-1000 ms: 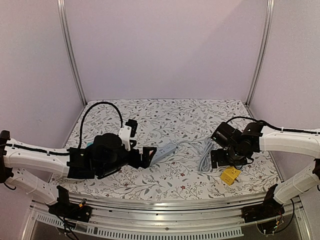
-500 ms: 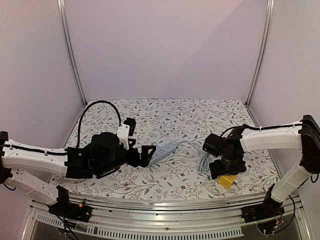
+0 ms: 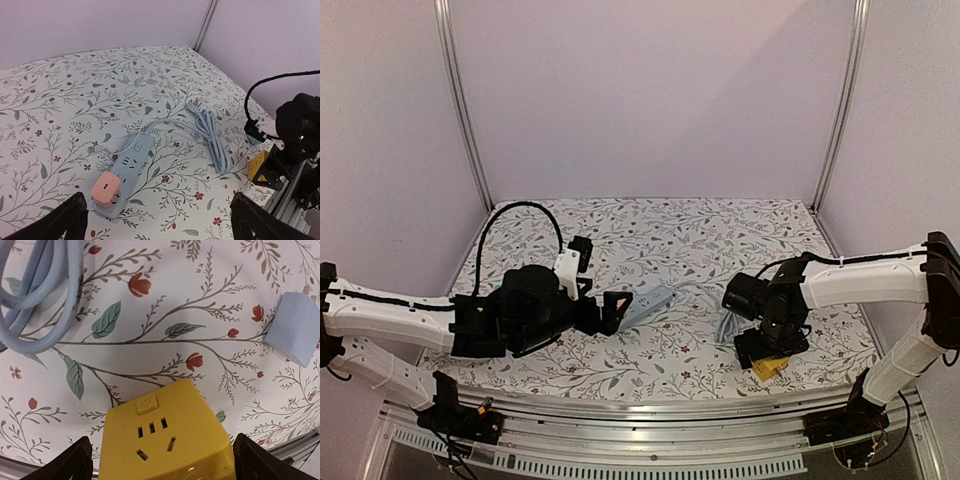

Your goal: Insert the plug

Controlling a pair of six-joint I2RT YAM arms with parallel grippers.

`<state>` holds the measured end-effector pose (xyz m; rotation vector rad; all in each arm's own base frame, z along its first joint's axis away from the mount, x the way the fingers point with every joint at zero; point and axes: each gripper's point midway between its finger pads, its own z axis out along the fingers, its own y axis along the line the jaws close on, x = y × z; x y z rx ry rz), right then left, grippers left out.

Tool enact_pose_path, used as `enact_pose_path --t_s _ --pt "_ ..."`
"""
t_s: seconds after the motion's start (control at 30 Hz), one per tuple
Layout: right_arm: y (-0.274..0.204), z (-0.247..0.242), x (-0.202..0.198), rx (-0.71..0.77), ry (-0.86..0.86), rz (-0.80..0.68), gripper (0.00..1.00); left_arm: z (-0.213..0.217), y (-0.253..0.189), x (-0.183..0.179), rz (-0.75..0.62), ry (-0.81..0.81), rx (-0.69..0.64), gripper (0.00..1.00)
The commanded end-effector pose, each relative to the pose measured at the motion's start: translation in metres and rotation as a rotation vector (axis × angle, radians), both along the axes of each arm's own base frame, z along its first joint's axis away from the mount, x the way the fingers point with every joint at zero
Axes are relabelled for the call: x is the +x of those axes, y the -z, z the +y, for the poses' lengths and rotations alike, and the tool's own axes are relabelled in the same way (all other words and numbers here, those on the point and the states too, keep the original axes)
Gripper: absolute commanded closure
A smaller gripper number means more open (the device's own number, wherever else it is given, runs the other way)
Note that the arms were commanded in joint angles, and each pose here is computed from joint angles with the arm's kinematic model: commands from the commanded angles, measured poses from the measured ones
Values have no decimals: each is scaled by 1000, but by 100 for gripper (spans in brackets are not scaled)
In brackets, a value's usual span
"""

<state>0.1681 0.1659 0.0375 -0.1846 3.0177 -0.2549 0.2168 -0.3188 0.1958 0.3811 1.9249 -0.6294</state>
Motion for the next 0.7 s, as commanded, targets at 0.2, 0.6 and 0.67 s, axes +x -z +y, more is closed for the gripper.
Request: enact_pose_path --t_s 0.2,0.6,0.67 --pt "-1 3 -7 9 -11 17 21 -2 5 -7 -1 24 19 0" --pt "-4 6 0 8 -2 -8 43 0 5 -7 -5 20 21 1" --pt "-8 11 6 19 -4 -33 43 -1 5 -7 -5 23 21 1"
